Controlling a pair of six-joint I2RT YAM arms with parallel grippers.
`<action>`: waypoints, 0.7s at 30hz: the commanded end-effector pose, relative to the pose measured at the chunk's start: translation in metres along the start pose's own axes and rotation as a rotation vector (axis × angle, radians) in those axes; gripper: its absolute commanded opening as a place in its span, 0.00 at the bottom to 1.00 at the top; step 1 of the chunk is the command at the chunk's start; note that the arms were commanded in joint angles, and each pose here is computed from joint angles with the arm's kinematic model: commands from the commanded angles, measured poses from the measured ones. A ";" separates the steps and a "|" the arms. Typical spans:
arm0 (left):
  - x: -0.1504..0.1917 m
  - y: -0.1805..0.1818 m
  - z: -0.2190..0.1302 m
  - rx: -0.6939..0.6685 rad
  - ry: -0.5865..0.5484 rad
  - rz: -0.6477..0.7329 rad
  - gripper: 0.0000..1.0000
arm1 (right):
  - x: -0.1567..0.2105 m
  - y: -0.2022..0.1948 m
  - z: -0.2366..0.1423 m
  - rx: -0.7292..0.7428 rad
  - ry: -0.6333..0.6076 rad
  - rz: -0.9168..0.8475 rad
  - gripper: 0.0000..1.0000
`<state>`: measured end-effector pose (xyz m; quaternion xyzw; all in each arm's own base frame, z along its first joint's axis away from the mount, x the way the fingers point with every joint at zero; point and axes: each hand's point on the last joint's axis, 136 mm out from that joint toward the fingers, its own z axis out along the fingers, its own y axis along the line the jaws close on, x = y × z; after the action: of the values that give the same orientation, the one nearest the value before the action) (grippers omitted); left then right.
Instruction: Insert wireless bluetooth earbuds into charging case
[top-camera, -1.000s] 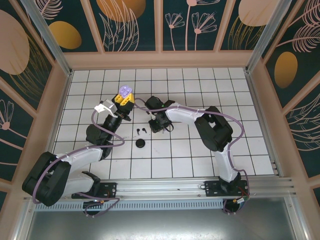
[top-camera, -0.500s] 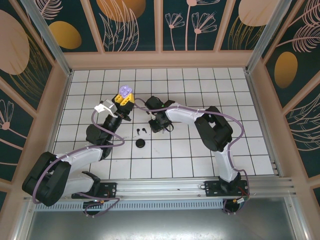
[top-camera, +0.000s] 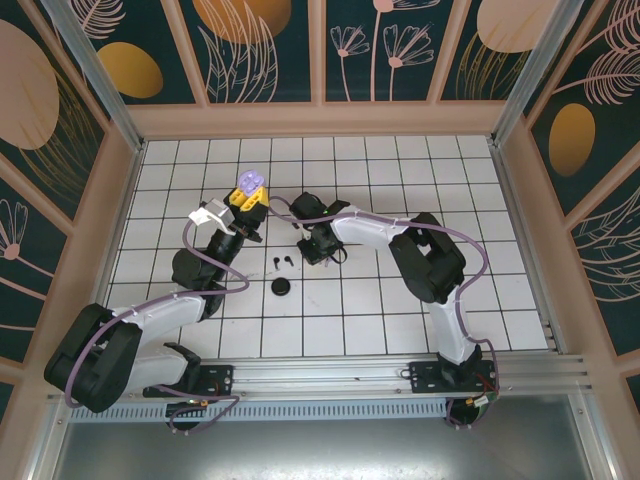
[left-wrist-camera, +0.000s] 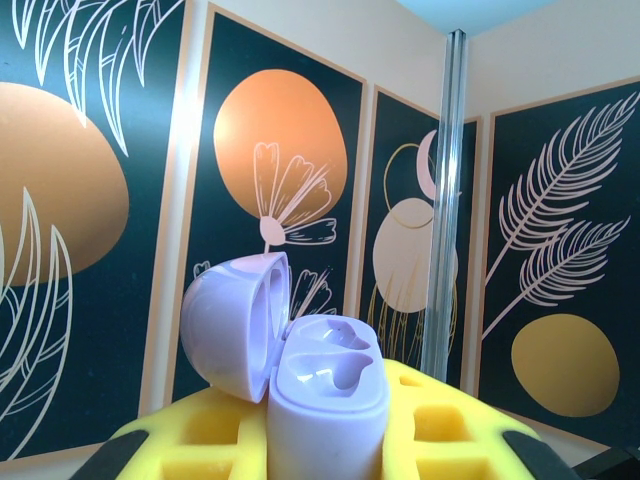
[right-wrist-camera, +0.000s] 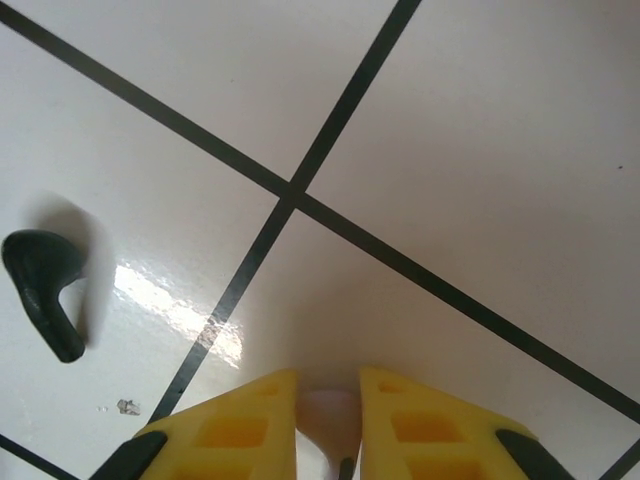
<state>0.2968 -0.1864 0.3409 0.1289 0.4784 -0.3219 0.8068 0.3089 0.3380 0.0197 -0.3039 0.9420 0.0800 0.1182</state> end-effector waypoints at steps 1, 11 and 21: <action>-0.016 -0.003 0.003 0.015 -0.057 -0.009 0.00 | 0.012 0.009 -0.001 -0.016 0.021 -0.022 0.15; -0.016 -0.003 0.004 0.015 -0.048 0.010 0.00 | -0.008 0.009 -0.028 -0.016 -0.073 0.005 0.11; -0.017 -0.005 0.006 0.026 -0.036 0.020 0.00 | -0.027 0.005 -0.056 -0.012 -0.160 0.025 0.10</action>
<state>0.2983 -0.1881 0.3397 0.1319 0.4845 -0.3216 0.8028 0.3095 0.3450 0.0573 -0.3009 0.9340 0.1056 0.1610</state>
